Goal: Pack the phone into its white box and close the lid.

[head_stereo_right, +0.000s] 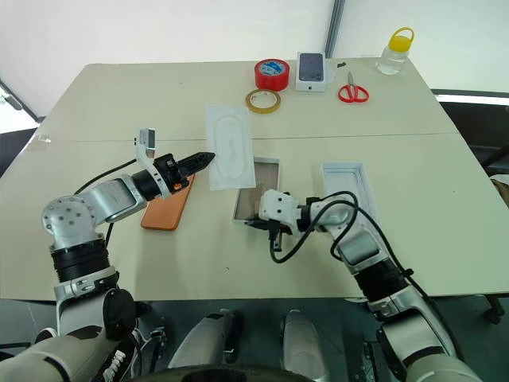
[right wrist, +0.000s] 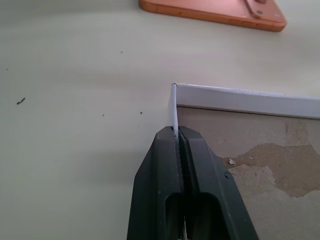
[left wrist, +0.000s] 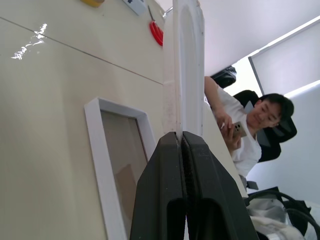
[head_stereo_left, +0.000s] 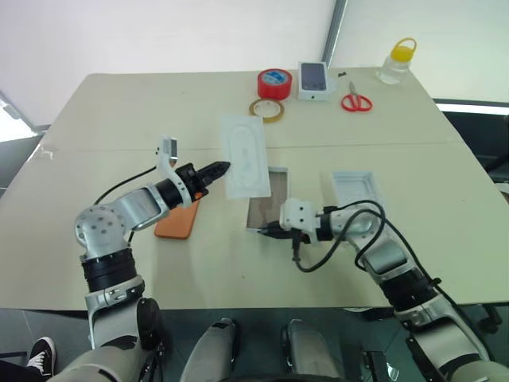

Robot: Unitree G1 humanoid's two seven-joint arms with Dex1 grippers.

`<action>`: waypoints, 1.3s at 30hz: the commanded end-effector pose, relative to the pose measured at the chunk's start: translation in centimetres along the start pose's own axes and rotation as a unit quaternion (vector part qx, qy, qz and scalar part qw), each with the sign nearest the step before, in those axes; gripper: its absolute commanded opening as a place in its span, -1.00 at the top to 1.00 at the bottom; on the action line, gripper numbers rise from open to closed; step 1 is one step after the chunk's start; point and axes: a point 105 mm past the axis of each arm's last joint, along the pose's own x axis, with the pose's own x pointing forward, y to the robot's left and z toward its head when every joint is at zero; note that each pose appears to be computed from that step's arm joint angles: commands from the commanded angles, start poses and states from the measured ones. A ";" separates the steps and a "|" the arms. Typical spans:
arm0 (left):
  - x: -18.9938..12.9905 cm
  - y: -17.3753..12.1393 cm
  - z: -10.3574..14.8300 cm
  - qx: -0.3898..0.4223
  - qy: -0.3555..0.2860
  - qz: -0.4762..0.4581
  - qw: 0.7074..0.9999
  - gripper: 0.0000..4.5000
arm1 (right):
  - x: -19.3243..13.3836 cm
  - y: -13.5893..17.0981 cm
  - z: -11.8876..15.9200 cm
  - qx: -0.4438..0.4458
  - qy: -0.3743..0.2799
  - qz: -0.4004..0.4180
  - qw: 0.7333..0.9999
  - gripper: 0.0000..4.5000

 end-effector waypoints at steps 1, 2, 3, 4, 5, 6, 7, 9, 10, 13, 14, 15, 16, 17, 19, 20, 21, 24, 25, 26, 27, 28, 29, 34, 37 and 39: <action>-0.3 -1.1 0.3 0.005 -0.008 -0.019 1.000 1.00 | 0.6 0.3 1.4 -0.020 -0.022 0.001 1.000 0.96; -0.3 -1.1 0.0 0.007 -0.003 -0.019 1.000 1.00 | 0.6 0.4 1.5 -0.022 -0.023 0.002 0.999 0.96; -0.3 -1.1 -0.2 0.007 0.001 -0.018 1.000 1.00 | 0.6 0.4 1.5 -0.024 -0.022 0.004 0.999 0.96; -0.3 -1.0 -0.5 0.009 0.006 -0.013 1.000 1.00 | 0.6 0.6 1.5 -0.029 -0.024 0.009 0.999 0.96; -0.4 -0.8 -0.7 0.012 0.009 -0.009 1.000 1.00 | 0.5 0.7 1.5 -0.030 -0.026 0.013 0.999 0.96; -0.4 -0.7 -1.0 0.013 0.014 -0.008 1.000 1.00 | 0.3 1.0 1.5 -0.013 -0.029 0.025 0.999 0.96; -0.4 -0.7 -1.2 0.012 0.017 -0.008 1.000 1.00 | 0.0 1.1 1.5 -0.006 -0.033 0.033 0.999 0.96; -0.4 -0.8 -1.4 0.010 0.021 -0.012 1.000 1.00 | -0.4 0.7 1.6 -0.016 -0.036 0.029 0.999 0.73; -0.4 -0.8 -1.5 0.010 0.022 -0.013 1.000 1.00 | -0.5 0.6 1.7 -0.023 -0.036 0.024 0.999 0.60; -0.4 -0.6 -1.8 0.014 0.030 -0.009 0.999 1.00 | -1.1 0.6 1.9 -0.039 -0.040 0.034 0.998 -0.06; -0.4 -0.6 -1.9 0.014 0.031 -0.008 0.999 1.00 | -1.3 0.6 1.9 -0.038 -0.040 0.037 0.998 -0.28; -0.4 -0.5 -1.9 0.015 0.032 -0.008 0.999 1.00 | -1.4 0.6 2.0 -0.036 -0.040 0.039 0.998 -0.51; -0.4 -0.6 -2.0 0.016 0.034 -0.009 0.999 1.00 | -1.8 0.3 2.2 -0.045 -0.042 0.032 0.998 -0.72; -0.5 -0.6 -2.0 0.018 0.037 -0.010 0.999 1.00 | -2.2 0.2 2.3 -0.034 -0.046 0.035 0.998 -0.72; -0.7 -0.7 -2.2 0.019 0.042 -0.016 0.999 1.00 | -3.5 -0.2 2.6 -0.011 -0.051 0.033 0.998 -0.72; -0.8 -0.7 -2.3 0.021 0.047 -0.016 0.999 1.00 | -4.2 -0.6 2.5 -0.016 -0.045 0.023 0.999 -0.72; -0.8 -0.7 -2.5 0.026 0.051 -0.018 0.998 1.00 | -5.1 -0.8 2.0 -0.009 -0.031 0.022 0.999 -0.72; -0.8 -0.6 -3.2 0.027 0.066 -0.019 0.997 1.00 | -7.5 -1.6 -0.3 -0.023 0.030 0.002 0.999 -0.72; -0.7 -0.4 -3.6 0.029 0.071 -0.016 0.997 1.00 | -7.9 -2.3 -0.8 -0.029 0.042 -0.019 0.999 -0.72; -0.7 -0.2 -3.9 0.031 0.077 -0.012 0.996 1.00 | -8.2 -3.1 -1.1 -0.033 0.046 -0.039 0.998 -0.72; -0.6 -0.1 -4.2 0.033 0.082 -0.010 0.996 1.00 | -8.3 -3.6 -1.3 -0.037 0.049 -0.054 0.997 -0.72; -0.5 0.0 -4.4 0.033 0.084 -0.009 0.996 1.00 | -8.4 -4.0 -1.4 -0.040 0.050 -0.063 0.996 -0.72; -0.4 0.1 -4.5 0.033 0.084 -0.009 0.996 1.00 | -8.4 -4.1 -1.5 -0.043 0.050 -0.066 0.996 -0.72; -0.3 0.6 -4.5 0.021 0.082 -0.006 0.996 0.87 | -7.6 -3.8 -0.8 -0.044 0.028 -0.067 0.996 -0.73; -0.1 0.6 -4.6 0.022 0.084 -0.007 0.996 0.38 | -7.2 -3.6 -0.9 -0.043 0.026 -0.066 0.997 -0.74; -0.1 0.6 -4.8 0.023 0.086 -0.008 0.996 -0.06 | -7.1 -3.7 -0.7 -0.046 0.022 -0.068 0.996 -0.74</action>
